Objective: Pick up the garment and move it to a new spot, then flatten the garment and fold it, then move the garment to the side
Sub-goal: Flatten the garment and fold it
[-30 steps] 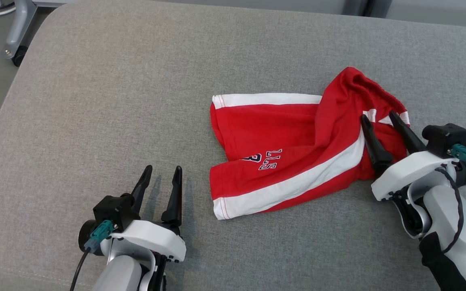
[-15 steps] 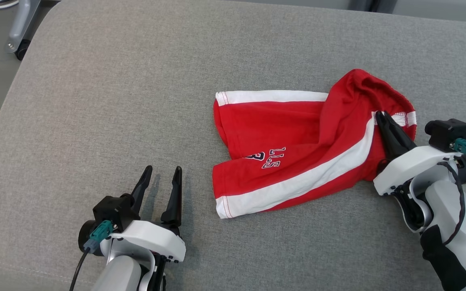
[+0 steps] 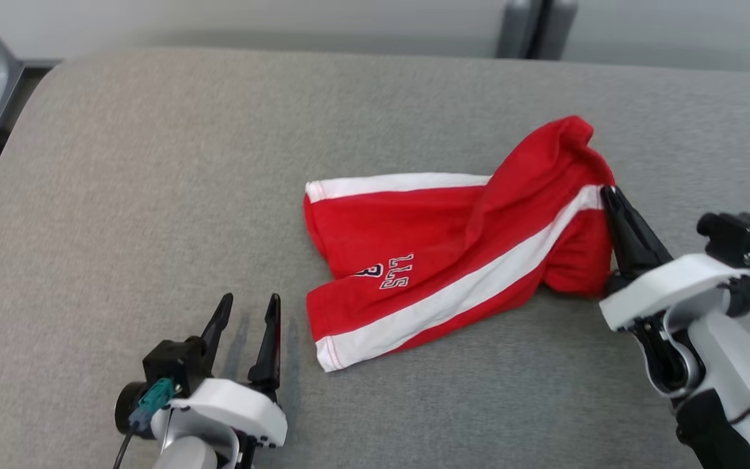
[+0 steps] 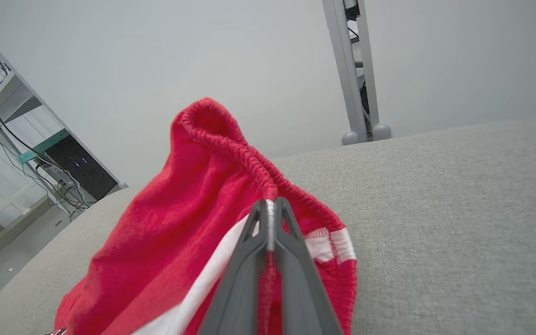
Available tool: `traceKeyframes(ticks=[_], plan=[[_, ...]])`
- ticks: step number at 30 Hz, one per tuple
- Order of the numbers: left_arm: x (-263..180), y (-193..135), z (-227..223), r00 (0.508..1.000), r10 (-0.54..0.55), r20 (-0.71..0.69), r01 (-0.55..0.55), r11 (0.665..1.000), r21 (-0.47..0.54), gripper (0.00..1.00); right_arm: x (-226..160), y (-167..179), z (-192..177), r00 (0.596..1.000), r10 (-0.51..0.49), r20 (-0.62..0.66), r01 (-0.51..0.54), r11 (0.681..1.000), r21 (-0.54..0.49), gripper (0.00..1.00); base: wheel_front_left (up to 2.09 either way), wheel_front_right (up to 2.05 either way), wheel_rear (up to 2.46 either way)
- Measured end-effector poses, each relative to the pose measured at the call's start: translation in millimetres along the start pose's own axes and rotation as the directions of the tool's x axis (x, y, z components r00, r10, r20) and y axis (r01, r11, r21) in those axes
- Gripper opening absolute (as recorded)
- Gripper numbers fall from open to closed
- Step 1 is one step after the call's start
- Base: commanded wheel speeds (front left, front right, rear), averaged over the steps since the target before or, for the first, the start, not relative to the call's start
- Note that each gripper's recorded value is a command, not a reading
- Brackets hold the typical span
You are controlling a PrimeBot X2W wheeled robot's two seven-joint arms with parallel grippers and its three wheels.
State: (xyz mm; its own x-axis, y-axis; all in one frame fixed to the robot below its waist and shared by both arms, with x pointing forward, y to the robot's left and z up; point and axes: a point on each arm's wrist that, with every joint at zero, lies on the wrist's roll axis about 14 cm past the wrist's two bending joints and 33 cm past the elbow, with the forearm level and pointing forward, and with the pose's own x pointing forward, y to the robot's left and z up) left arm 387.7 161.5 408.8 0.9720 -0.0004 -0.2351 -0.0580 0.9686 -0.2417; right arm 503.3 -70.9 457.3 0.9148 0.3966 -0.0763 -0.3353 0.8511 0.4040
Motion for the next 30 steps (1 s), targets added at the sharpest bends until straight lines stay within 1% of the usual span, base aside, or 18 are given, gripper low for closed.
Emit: traceKeyframes(ticks=[2,4,5,7,10,12,14,19,22,25,27,30], plan=[[-3,-4,2,1.0,-0.013,0.008,0.013,1.0,0.005,1.0,-14,-6,9,1.0,-0.022,0.018,0.022,1.0,0.021,0.0,0.0,0.0,0.0],[-7,-9,2,1.0,-0.029,0.009,0.029,1.0,0.01,1.0,-30,-12,13,0.999,-0.039,0.009,0.039,0.999,0.034,0.0,0.0,0.0,0.0],[-9,-15,3,0.999,-0.049,0.014,0.049,0.999,0.014,1.0,-46,-18,14,0.998,-0.058,-0.007,0.058,0.997,0.041,0.0,0.0,0.0,0.0],[-12,-19,4,0.998,-0.063,0.019,0.063,0.998,0.016,1.0,-65,-29,13,0.995,-0.094,-0.015,0.095,0.993,0.065,0.0,0.0,0.0,0.0],[-17,-25,4,0.996,-0.082,0.022,0.081,0.997,0.017,1.0,-93,-44,3,0.988,-0.149,-0.046,0.152,0.986,0.073,0.0,0.0,0.0,0.0],[-21,-27,2,0.995,-0.093,0.018,0.093,0.995,0.021,1.0,-108,-51,-8,0.981,-0.178,-0.073,0.183,0.981,0.059,0.0,0.0,0.0,0.0],[-26,-30,-1,0.994,-0.105,0.009,0.105,0.994,0.029,1.0,-119,-55,-17,0.975,-0.211,-0.074,0.217,0.973,0.079,0.0,0.0,0.0,0.0],[-38,-33,-11,0.992,-0.126,-0.012,0.126,0.991,0.034,1.0,-133,-45,-48,0.966,-0.227,-0.127,0.236,0.97,0.062,0.0,0.0,0.0,0.0],[-45,-43,-16,0.986,-0.165,-0.026,0.166,0.986,0.021,1.0,-136,-40,-59,0.962,-0.231,-0.147,0.24,0.969,0.051,0.0,0.0,0.0,0.0],[-52,-57,-23,0.974,-0.222,-0.044,0.221,0.975,-0.018,1.0,-136,-34,-65,0.962,-0.228,-0.153,0.237,0.97,0.049,0.0,0.0,0.0,0.0],[-58,-65,-35,0.963,-0.256,-0.081,0.254,0.967,-0.036,1.0,-135,-32,-66,0.962,-0.227,-0.154,0.237,0.97,0.047,0.0,0.0,0.0,0.0],[-63,-72,-51,0.951,-0.279,-0.131,0.27,0.959,-0.085,1.0,-131,-31,-61,0.965,-0.222,-0.143,0.229,0.973,0.034,0.0,0.0,0.0,0.0]])
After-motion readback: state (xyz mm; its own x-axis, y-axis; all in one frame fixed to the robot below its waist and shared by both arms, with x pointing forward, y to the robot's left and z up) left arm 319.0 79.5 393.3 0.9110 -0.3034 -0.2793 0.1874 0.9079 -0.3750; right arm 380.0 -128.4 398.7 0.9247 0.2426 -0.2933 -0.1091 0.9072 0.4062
